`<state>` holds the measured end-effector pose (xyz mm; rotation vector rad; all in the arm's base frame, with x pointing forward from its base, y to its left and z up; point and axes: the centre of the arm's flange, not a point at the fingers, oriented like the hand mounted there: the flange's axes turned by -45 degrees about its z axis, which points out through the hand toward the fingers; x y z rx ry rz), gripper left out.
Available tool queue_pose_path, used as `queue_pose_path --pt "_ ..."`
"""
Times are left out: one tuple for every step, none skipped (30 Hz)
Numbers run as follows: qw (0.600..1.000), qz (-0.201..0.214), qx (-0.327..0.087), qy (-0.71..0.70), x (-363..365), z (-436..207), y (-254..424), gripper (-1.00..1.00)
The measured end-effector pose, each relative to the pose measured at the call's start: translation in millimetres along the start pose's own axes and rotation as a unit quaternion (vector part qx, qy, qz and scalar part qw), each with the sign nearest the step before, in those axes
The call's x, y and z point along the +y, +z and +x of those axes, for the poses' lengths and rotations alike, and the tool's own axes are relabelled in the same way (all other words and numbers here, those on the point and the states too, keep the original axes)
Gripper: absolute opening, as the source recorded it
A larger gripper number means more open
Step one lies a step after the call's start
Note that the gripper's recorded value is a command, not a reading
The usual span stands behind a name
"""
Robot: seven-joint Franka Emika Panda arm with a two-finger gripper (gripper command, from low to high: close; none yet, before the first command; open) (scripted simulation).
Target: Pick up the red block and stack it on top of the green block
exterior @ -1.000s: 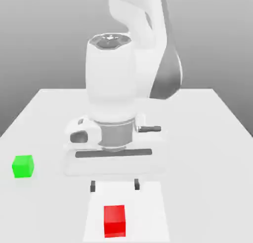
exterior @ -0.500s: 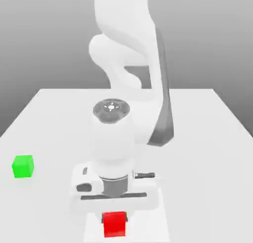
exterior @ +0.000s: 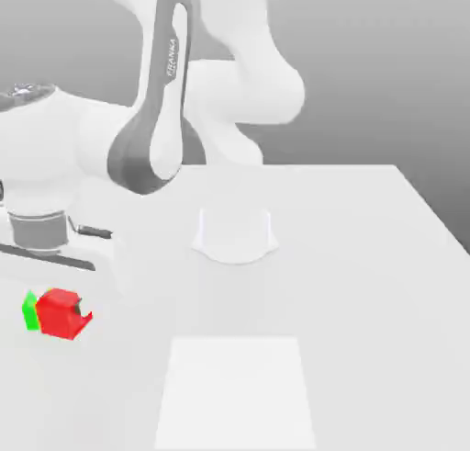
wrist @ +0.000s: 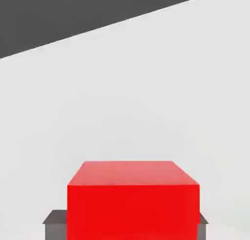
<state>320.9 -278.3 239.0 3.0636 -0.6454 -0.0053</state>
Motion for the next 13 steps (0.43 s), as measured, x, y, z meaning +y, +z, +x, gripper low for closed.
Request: queue_pose_path --pt "1.000 0.001 0.000 0.018 19 -10 -1 -1.00" --pt "0.999 0.002 0.000 0.037 37 -21 -3 -1.00" --pt "0.998 0.003 0.000 0.055 54 -32 -4 -1.00" --pt "0.997 0.004 0.000 0.071 70 -44 -5 -1.00" --pt "0.997 0.005 0.000 0.079 77 -50 -3 -1.00" --pt "0.997 0.006 0.000 0.079 78 -51 4 -1.00" --pt "0.997 0.007 0.000 0.080 79 -52 13 -1.00" --pt "0.997 0.007 0.000 0.077 78 -51 22 -1.00" --pt "0.997 0.007 0.001 0.076 77 -51 32 -1.00" --pt "0.997 0.007 0.001 0.076 77 -51 43 -1.00" --pt "0.997 0.006 0.000 0.076 77 -52 53 1.00" --pt "0.997 0.006 0.000 0.076 77 -52 53 1.00" --pt "0.997 0.006 0.000 0.076 77 -52 53 1.00"
